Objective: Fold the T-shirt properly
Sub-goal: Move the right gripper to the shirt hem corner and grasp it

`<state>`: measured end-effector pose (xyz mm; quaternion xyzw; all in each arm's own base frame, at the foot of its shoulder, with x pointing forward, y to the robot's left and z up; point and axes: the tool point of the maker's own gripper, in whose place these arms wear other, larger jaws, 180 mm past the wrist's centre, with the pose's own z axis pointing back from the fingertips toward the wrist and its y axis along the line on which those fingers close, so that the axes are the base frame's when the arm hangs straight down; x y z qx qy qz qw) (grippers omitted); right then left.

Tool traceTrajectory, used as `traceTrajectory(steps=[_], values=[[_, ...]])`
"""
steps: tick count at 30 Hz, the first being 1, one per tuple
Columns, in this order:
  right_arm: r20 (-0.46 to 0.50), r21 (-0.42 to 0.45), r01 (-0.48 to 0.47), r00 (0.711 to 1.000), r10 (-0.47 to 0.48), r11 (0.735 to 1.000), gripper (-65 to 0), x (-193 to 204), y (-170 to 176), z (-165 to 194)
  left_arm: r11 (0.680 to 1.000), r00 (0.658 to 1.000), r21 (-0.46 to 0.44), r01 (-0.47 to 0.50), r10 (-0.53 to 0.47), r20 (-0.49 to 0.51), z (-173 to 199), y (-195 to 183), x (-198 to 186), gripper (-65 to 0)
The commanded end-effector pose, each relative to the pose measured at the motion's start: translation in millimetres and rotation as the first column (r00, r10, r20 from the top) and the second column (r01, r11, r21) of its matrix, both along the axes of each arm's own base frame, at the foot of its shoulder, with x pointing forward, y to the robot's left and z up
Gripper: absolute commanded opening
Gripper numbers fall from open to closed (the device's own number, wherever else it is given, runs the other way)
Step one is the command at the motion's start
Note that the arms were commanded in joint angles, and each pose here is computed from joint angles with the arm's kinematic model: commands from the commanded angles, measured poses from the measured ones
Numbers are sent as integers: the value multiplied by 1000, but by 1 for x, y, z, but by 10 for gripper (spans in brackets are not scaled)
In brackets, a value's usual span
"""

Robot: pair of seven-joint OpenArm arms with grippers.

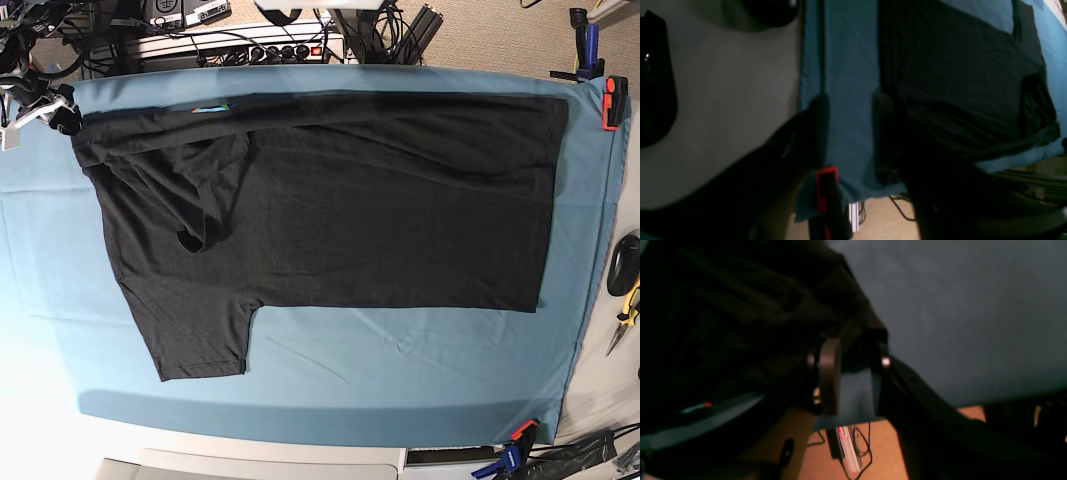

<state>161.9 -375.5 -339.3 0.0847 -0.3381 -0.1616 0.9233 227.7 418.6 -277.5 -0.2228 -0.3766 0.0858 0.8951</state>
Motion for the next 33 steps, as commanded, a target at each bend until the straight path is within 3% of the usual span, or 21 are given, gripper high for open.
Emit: traceTrajectory(steps=[1,4,6,9,16,19,23,25,28,30,33], values=[[42,-34,-14,999,16,999,-486,8,-6,14,1000,999,28,7,-8,52,21,6,9,-448],[55,-25,-18,998,19,1000,-367,9,-4,16,999,998,32,12,-13,59,22,6,10,-447],[130,-6,-18,991,19,1000,-305,19,-1,26,999,993,43,8,-13,113,29,7,16,-434],[208,12,-19,978,16,1000,-302,35,2,37,998,985,54,-30,20,171,37,14,23,-386],[387,-2,-1,922,2,1000,-303,95,9,67,991,933,87,-105,68,354,69,24,56,-381],[413,-81,-15,909,47,997,-303,132,17,76,994,916,94,-55,13,400,82,9,79,-381],[397,-171,-38,912,104,984,-303,189,30,78,989,926,133,61,-106,364,69,-29,114,-381],[373,-173,-35,922,99,984,-303,219,33,73,978,930,170,119,-170,326,55,-50,129,-381],[340,-91,-14,939,44,996,-303,264,34,61,955,929,220,198,-255,269,32,-80,144,-381],[328,15,19,944,-23,1000,-303,289,32,55,944,933,242,223,-279,227,18,-92,150,-381],[301,167,39,949,-89,985,-303,318,31,51,935,933,249,252,-303,193,6,-102,151,-381]])
